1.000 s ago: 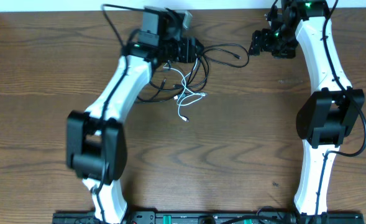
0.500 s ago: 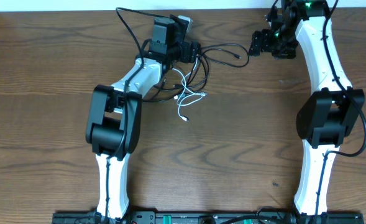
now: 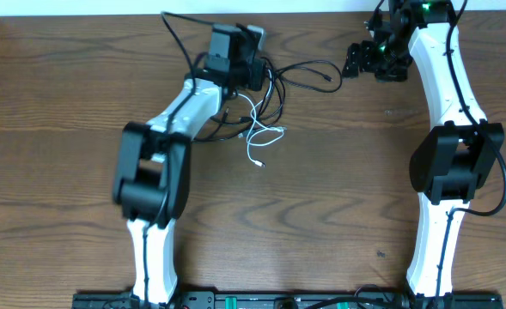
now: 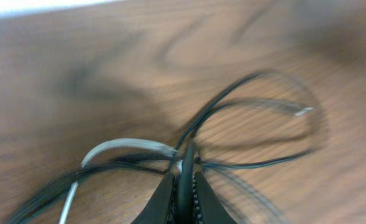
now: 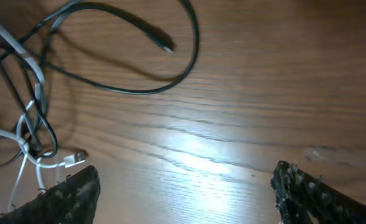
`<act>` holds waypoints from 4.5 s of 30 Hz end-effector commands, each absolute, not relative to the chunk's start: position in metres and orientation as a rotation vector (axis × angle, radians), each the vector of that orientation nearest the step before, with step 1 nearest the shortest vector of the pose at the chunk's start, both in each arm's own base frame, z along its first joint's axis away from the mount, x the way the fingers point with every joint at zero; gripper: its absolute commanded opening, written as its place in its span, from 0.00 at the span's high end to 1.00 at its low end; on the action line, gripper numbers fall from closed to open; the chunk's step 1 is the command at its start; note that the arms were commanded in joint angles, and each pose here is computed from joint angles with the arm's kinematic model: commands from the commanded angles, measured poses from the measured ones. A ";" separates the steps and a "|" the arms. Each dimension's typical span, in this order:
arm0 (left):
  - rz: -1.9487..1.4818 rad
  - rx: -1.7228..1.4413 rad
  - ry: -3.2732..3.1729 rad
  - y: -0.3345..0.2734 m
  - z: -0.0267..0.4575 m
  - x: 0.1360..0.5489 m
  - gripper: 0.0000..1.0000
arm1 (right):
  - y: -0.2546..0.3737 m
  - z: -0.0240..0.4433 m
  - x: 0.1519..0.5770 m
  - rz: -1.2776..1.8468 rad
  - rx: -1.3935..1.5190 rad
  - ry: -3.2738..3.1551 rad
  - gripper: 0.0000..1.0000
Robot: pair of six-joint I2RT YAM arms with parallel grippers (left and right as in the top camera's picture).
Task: Untangle cables
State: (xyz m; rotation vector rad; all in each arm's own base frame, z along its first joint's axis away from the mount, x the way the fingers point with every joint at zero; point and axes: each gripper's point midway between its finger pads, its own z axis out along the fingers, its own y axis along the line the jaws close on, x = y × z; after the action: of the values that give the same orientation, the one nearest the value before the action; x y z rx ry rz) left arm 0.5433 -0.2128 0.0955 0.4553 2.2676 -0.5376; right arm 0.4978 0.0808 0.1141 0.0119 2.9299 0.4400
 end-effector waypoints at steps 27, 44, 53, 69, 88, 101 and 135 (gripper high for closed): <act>-0.716 0.479 1.564 -0.199 0.478 0.417 0.93 | 0.225 0.213 0.476 1.105 -0.625 2.470 0.16; -0.679 0.447 1.376 -0.174 0.542 0.383 0.93 | 0.231 0.220 0.472 1.181 -0.641 2.435 0.16; -0.682 0.395 1.476 -0.169 0.515 0.406 0.93 | 0.232 0.230 0.468 1.223 -0.699 2.374 0.20; -0.698 0.379 1.498 -0.170 0.508 0.412 0.92 | 0.282 0.279 0.431 1.378 -0.978 2.092 0.15; -0.696 0.374 1.507 -0.170 0.506 0.413 0.93 | 0.309 0.283 0.402 1.491 -1.042 2.085 0.23; -0.693 0.366 1.526 -0.169 0.502 0.414 0.92 | 0.320 0.232 0.408 1.107 -0.878 2.465 0.38; -0.553 0.131 1.601 -0.068 0.490 0.441 0.93 | 0.149 0.202 0.486 0.682 -0.287 2.691 0.99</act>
State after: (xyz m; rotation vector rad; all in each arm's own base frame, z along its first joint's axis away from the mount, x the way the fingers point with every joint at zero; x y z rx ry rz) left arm 0.4423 -0.1046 0.4714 0.2207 1.6390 -0.6187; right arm 0.4766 0.1917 0.2012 -0.4162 2.6602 0.7941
